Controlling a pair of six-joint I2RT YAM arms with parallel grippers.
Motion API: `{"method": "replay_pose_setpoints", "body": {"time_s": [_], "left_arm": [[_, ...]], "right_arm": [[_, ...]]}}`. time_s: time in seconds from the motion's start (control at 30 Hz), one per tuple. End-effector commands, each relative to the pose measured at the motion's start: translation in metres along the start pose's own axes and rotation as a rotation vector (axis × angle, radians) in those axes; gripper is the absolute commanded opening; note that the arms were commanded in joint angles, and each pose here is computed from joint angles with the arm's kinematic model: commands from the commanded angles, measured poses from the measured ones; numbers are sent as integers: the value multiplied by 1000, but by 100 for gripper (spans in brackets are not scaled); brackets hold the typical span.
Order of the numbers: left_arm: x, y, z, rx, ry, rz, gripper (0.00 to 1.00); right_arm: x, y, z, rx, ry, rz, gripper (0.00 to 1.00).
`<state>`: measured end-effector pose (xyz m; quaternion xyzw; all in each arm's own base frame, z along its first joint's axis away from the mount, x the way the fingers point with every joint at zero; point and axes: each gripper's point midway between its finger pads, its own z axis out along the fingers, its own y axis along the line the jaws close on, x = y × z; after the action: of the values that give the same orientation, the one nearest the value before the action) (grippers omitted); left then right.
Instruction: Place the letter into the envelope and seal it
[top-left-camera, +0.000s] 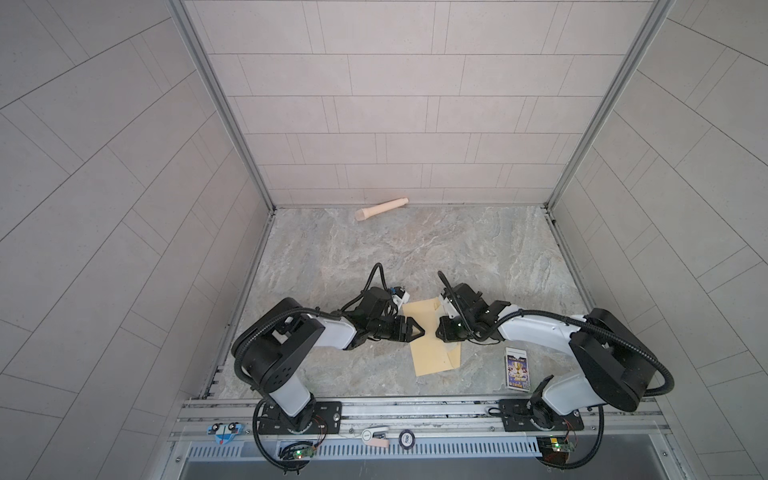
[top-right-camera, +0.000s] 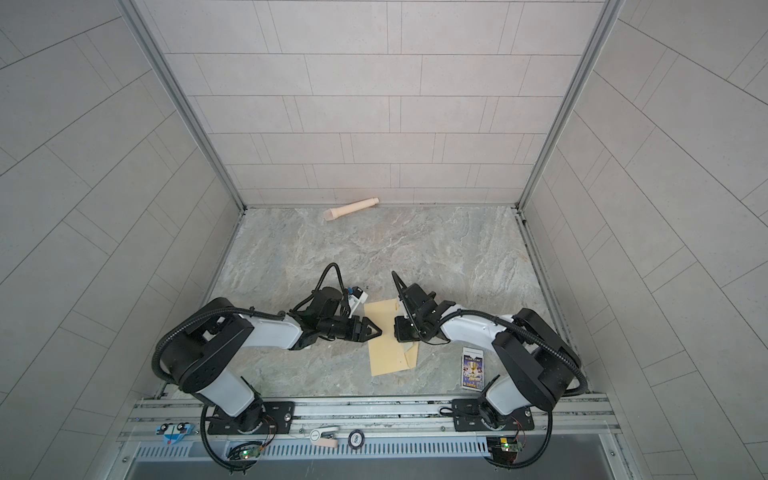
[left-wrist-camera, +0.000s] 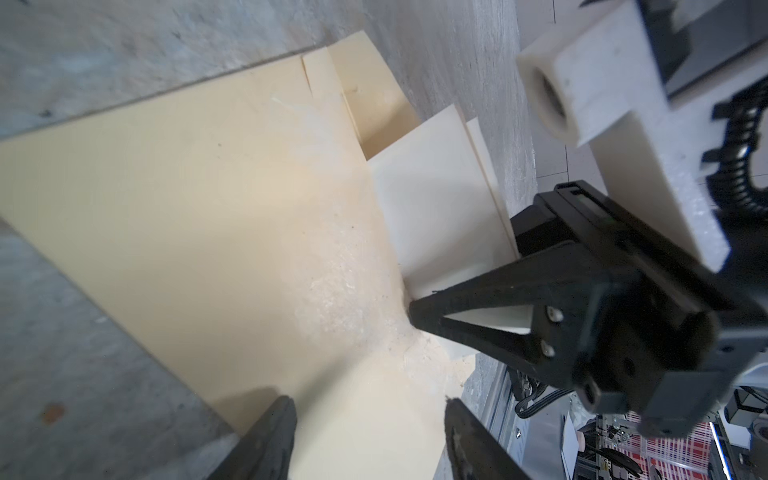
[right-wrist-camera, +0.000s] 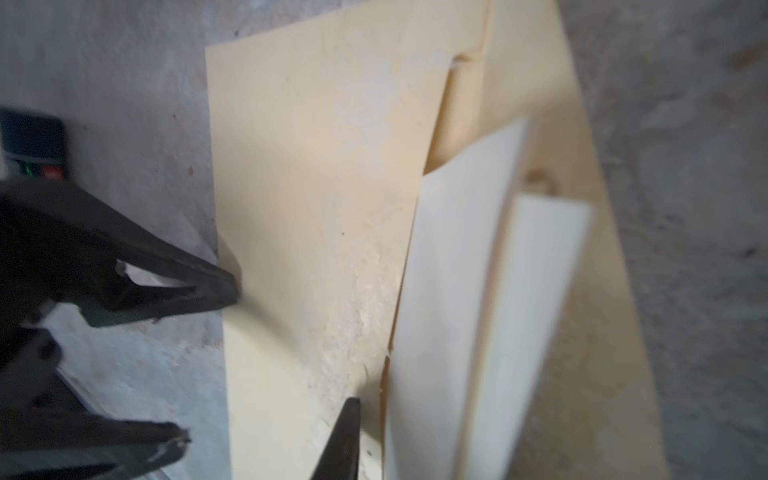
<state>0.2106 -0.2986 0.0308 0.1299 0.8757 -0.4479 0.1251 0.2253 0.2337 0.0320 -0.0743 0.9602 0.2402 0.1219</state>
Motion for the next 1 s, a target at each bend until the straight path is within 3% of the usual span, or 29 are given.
{"method": "replay_pose_setpoints", "body": {"time_s": [0.0, 0.17, 0.3, 0.4, 0.5, 0.63, 0.97], "left_arm": [[55, 50, -1, -164, 151, -140, 64], [56, 54, -2, -168, 157, -143, 64], [56, 54, -1, -166, 158, -141, 63], [58, 55, -1, -165, 158, -146, 63], [57, 54, -2, -160, 154, -149, 63], [55, 53, -2, -156, 148, -151, 63], [48, 45, -4, -129, 110, -150, 63]], "right_arm": [[-8, 2, -21, 44, -10, -55, 43], [-14, -1, -34, 105, 11, -92, 58], [-14, -8, -35, 126, 23, -83, 59], [-11, -15, -30, 131, 37, -57, 48], [-8, -20, -24, 133, 55, -37, 25], [-6, -19, -9, 97, 64, -6, 11], [-11, -2, 14, -48, 39, 51, 5]]}}
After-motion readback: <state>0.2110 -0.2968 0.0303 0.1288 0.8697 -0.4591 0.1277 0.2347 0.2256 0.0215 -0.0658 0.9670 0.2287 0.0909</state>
